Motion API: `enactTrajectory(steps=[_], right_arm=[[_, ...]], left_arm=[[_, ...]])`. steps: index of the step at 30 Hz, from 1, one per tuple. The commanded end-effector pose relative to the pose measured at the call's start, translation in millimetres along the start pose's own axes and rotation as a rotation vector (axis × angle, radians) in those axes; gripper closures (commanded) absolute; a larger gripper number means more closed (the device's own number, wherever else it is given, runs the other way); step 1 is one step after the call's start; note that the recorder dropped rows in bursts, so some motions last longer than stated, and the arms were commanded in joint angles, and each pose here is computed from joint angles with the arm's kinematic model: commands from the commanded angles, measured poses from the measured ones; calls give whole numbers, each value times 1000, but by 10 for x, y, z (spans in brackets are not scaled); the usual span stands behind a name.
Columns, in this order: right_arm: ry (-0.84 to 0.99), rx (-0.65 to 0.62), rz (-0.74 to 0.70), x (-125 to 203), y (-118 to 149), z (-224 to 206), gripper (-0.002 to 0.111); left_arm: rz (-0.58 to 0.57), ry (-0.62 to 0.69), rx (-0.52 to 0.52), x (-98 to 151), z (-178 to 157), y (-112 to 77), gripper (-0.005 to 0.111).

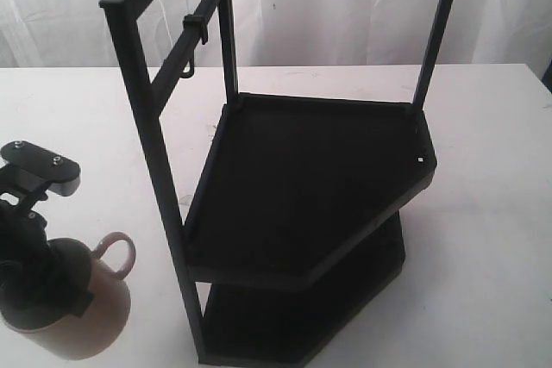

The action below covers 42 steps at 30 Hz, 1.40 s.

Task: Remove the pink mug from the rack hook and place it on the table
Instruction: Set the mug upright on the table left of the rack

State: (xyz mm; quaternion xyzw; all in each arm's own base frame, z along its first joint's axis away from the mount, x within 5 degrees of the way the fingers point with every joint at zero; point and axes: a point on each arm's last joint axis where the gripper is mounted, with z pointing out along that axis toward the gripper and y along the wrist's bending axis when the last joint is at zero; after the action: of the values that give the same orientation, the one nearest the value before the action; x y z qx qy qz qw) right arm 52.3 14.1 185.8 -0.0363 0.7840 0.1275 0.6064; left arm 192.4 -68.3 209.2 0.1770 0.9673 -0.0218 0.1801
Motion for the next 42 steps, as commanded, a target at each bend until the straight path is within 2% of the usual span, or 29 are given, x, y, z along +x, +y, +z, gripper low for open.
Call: enactTrajectory(steps=[1, 29, 42], right_arm=[[-9, 6, 3, 8, -5, 2, 108], [-9, 6, 3, 8, -5, 2, 108], [-9, 6, 3, 8, -5, 2, 108]], left_arm=[[-12, 33, 3, -2, 103, -4, 107], [-3, 158, 3, -8, 497, -10, 107], [-3, 160, 3, -7, 501, -10, 107]])
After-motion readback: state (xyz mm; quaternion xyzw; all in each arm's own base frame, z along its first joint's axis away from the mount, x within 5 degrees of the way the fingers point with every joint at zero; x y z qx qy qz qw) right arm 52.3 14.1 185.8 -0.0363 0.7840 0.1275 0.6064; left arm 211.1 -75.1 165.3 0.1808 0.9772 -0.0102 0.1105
